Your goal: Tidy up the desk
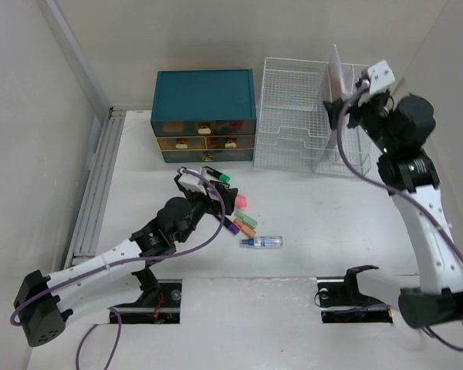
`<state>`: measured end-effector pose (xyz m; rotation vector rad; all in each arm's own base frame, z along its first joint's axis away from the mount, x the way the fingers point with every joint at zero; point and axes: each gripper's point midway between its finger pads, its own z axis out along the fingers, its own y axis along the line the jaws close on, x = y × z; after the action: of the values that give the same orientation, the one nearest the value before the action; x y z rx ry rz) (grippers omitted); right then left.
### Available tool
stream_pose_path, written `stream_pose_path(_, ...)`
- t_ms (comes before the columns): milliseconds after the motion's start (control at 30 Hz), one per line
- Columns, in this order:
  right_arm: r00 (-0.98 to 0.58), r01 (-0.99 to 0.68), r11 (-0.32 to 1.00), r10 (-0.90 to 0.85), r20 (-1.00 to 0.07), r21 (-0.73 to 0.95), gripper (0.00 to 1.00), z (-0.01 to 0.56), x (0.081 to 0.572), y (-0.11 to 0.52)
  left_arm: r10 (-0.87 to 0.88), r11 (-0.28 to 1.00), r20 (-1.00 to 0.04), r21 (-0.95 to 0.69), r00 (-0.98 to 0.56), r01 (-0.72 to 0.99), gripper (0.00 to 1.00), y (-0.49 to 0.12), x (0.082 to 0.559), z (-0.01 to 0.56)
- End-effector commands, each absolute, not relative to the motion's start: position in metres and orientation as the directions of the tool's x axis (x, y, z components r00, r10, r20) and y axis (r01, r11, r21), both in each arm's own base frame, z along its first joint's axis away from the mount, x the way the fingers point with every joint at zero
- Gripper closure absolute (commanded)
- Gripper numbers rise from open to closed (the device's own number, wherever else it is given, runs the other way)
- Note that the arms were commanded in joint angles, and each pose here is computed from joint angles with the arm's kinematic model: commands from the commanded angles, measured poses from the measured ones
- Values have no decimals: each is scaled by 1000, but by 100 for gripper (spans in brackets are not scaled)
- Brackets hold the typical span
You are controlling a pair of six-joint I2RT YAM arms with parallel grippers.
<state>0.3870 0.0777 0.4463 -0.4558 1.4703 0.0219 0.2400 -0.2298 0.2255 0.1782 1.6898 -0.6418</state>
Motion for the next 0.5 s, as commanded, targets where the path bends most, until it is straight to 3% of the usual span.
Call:
stream_pose_path(0, 118, -712, 674, -164, -979, -198, 12, 398, 344, 160, -327, 879, -934, -356, -144, 316, 0, -211, 260, 252)
stream_pose_path(67, 64, -793, 591, -159, -985, -147, 38, 372, 328, 192, -336, 904, -935, -354, -114, 239, 5, -202, 273, 267)
stream_pose_path(133, -23, -815, 573, -185, -983, -88, 72, 337, 325, 209, -295, 937, -948, -311, -117, 158, 13, -196, 289, 262)
stream_pose_path(167, -36, -819, 568, -201, -979, -86, 72, 327, 320, 220, -295, 946, -950, -305, -101, 106, 22, -190, 296, 272)
stream_pose_path(200, -42, -823, 562, -207, -977, -84, 68, 320, 320, 226, -275, 955, -956, -284, -104, 85, 25, -188, 301, 273)
stream_pose_path(233, -56, -834, 547, -216, -975, -73, 40, 307, 318, 232, -263, 962, -958, -270, -117, 47, 30, -184, 312, 266)
stream_pose_path(300, -72, -842, 536, -228, -971, -63, 24, 297, 316, 240, -286, 954, -950, -294, -128, 52, 45, -184, 325, 271)
stream_pose_path(333, -69, -859, 509, -235, -969, -62, 14, 294, 313, 246, -288, 952, -948, -300, -138, 70, 48, -184, 331, 269)
stream_pose_path(367, -100, -866, 499, -235, -967, -32, 0, 286, 314, 249, -316, 944, -937, -326, -148, 47, 51, -171, 343, 265)
stream_pose_path(400, -115, -881, 473, -229, -967, -7, 0, 282, 310, 254, -334, 925, -925, -358, -180, 126, 54, -183, 349, 272)
stream_pose_path(467, -183, -887, 457, -227, -957, 61, 0, 266, 309, 259, -326, 925, -921, -357, -215, 127, 59, -176, 365, 262)
